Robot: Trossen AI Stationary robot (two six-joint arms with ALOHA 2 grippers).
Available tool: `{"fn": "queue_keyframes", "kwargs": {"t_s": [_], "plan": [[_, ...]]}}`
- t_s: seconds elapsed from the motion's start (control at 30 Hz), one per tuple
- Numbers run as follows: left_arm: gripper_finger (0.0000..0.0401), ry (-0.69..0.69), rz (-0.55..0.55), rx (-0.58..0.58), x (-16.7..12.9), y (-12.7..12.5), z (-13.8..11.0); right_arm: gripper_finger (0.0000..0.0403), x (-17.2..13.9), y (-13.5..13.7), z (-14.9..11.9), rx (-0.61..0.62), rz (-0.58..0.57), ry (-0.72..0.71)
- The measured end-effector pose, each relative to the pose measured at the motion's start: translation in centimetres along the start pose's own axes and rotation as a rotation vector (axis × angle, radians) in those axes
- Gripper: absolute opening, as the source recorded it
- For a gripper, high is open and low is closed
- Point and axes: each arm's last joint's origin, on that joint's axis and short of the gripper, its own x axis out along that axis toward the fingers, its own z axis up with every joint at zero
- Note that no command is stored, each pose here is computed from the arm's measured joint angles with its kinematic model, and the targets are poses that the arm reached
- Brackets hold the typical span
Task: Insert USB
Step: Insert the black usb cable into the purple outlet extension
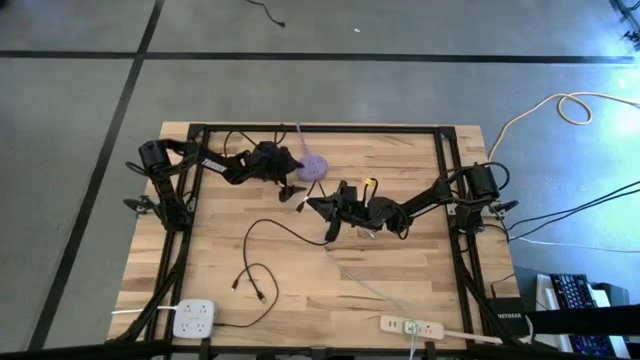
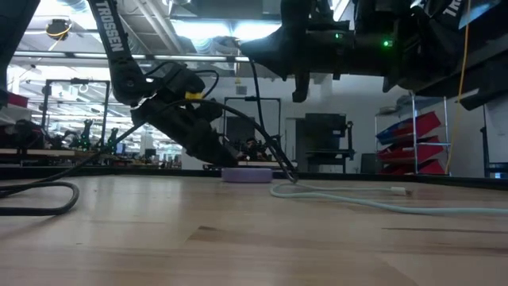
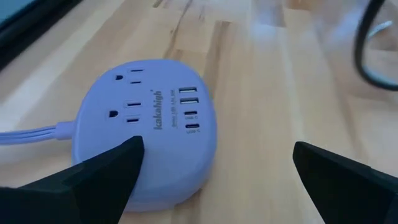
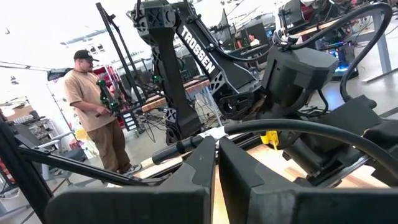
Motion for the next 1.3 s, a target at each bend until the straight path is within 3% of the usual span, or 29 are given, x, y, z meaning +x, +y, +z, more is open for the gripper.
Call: {"fn": "queue_keyframes", "kwargs": {"t_s": [0.67, 1.0, 1.13, 1.3], "plan": [[0.04, -0.012, -0.021, 0.044, -0.4, -0.5, 0.6, 0.0, 0.0, 0.1, -0.1, -0.002, 0.023, 0.016], [0.04, -0.212, -0.073, 0.109, -4.5, -1.0, 4.3, 0.0, 0.0, 0.1, 0.0, -0.012, 0.013, 0.007], [0.04, -0.279, -0.104, 0.084, -5.6, -1.2, 3.3, 0.0, -0.1, 0.1, 0.1, -0.029, -0.065, -0.037], [0.04, -0.436, -0.084, 0.175, -6.9, -2.1, 1.3, 0.0, -0.1, -0.1, 0.2, 0.003, -0.107, -0.049]]}}
